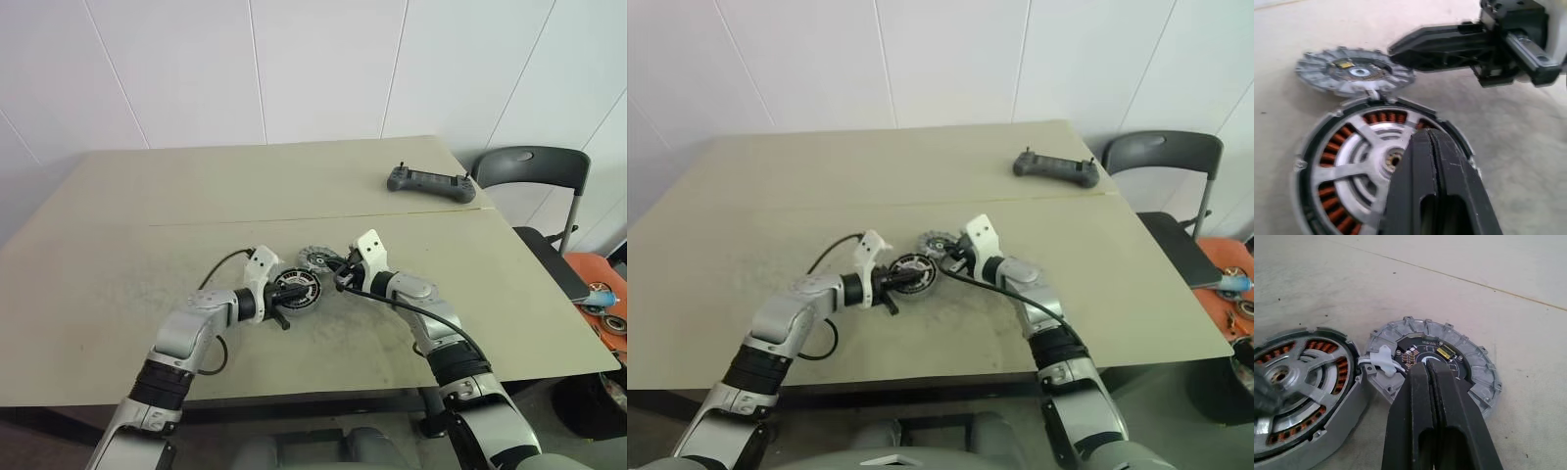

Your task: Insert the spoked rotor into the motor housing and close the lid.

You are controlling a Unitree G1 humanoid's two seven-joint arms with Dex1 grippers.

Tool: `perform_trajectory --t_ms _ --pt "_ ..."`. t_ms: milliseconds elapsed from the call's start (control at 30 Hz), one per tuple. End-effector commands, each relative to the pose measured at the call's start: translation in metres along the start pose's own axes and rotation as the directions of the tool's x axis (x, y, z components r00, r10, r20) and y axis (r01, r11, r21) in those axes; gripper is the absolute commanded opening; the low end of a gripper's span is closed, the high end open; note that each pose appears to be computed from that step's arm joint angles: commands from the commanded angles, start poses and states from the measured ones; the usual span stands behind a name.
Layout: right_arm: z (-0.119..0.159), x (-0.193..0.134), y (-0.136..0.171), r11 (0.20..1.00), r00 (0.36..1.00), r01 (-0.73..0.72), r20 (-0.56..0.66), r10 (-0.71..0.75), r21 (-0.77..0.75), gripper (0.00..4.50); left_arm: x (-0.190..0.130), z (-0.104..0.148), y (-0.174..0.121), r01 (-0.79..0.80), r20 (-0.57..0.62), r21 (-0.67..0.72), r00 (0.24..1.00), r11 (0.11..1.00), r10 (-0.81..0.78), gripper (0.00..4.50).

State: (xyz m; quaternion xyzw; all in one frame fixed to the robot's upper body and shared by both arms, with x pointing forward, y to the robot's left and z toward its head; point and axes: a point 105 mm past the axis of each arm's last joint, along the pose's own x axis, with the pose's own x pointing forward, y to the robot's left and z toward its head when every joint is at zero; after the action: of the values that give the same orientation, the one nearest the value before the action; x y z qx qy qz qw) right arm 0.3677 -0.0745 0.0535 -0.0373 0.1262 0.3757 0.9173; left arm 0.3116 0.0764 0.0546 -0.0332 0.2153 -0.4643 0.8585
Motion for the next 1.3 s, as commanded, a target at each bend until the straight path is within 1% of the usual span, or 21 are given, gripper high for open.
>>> perform_trajectory --t_ms 33,100,167,233,333,433,533,600,700,833,967,1067,1200,1300 --pt "0.018 -0.002 0.0 1.0 0.998 -0.005 0.057 0.006 -0.025 0.0 0.002 -0.013 0.006 -0.03 -0.026 -0.013 0.999 0.999 0.029 0.04" --pt "0.019 -0.003 -0.002 1.0 0.998 -0.002 0.057 0.004 -0.027 0.0 -0.003 -0.008 0.017 -0.086 0.015 0.018 0.996 0.996 0.086 0.04" --pt "0.02 -0.005 -0.004 1.0 0.998 0.001 0.058 0.001 -0.029 0.0 -0.01 0.0 0.026 -0.129 0.082 0.065 0.989 0.99 0.123 0.04" --pt "0.024 -0.007 -0.006 0.999 0.998 -0.003 0.069 0.005 -0.032 0.0 -0.019 0.01 0.03 -0.152 0.164 0.12 0.978 0.981 0.132 0.04" --pt "0.03 -0.009 -0.006 0.999 0.996 -0.018 0.085 0.021 -0.036 0.0 -0.026 0.015 0.034 -0.181 0.217 0.166 0.966 0.969 0.143 0.04" --pt "0.048 -0.012 0.011 0.988 0.981 -0.139 0.129 0.146 -0.063 0.0 -0.045 0.029 0.036 -0.156 0.319 0.128 0.942 0.979 0.108 0.04" --pt "0.059 -0.016 0.031 0.959 0.955 -0.261 0.118 0.274 -0.114 0.0 -0.057 0.038 0.033 -0.138 0.38 0.138 0.922 0.981 0.076 0.04" --pt "0.063 -0.018 0.04 0.936 0.938 -0.318 0.094 0.334 -0.148 0.0 -0.061 0.036 0.031 -0.14 0.378 0.164 0.923 0.976 0.069 0.04" --pt "0.061 -0.018 0.042 0.914 0.93 -0.352 0.032 0.366 -0.203 0.0 -0.063 0.03 0.03 -0.147 0.364 0.183 0.929 0.972 0.072 0.04" --pt "0.062 -0.023 0.053 0.849 0.891 -0.447 -0.054 0.451 -0.284 0.0 -0.073 0.029 0.027 -0.153 0.382 0.209 0.922 0.966 0.063 0.04" --pt "0.057 -0.027 0.057 0.775 0.857 -0.512 -0.171 0.485 -0.371 0.0 -0.081 0.019 0.025 -0.141 0.331 0.27 0.943 0.952 0.046 0.04" --pt "0.056 -0.03 0.06 0.698 0.825 -0.563 -0.258 0.502 -0.443 0.0 -0.091 0.009 0.035 -0.159 0.306 0.272 0.949 0.949 0.071 0.04" --pt "0.066 -0.027 0.063 0.638 0.81 -0.583 -0.298 0.506 -0.503 0.0 -0.1 0.001 0.048 -0.201 0.298 0.278 0.948 0.939 0.115 0.04" --pt "0.067 -0.021 0.061 0.591 0.809 -0.585 -0.347 0.475 -0.555 0.63 -0.103 -0.003 0.056 -0.223 0.303 0.274 0.943 0.936 0.136 0.0"
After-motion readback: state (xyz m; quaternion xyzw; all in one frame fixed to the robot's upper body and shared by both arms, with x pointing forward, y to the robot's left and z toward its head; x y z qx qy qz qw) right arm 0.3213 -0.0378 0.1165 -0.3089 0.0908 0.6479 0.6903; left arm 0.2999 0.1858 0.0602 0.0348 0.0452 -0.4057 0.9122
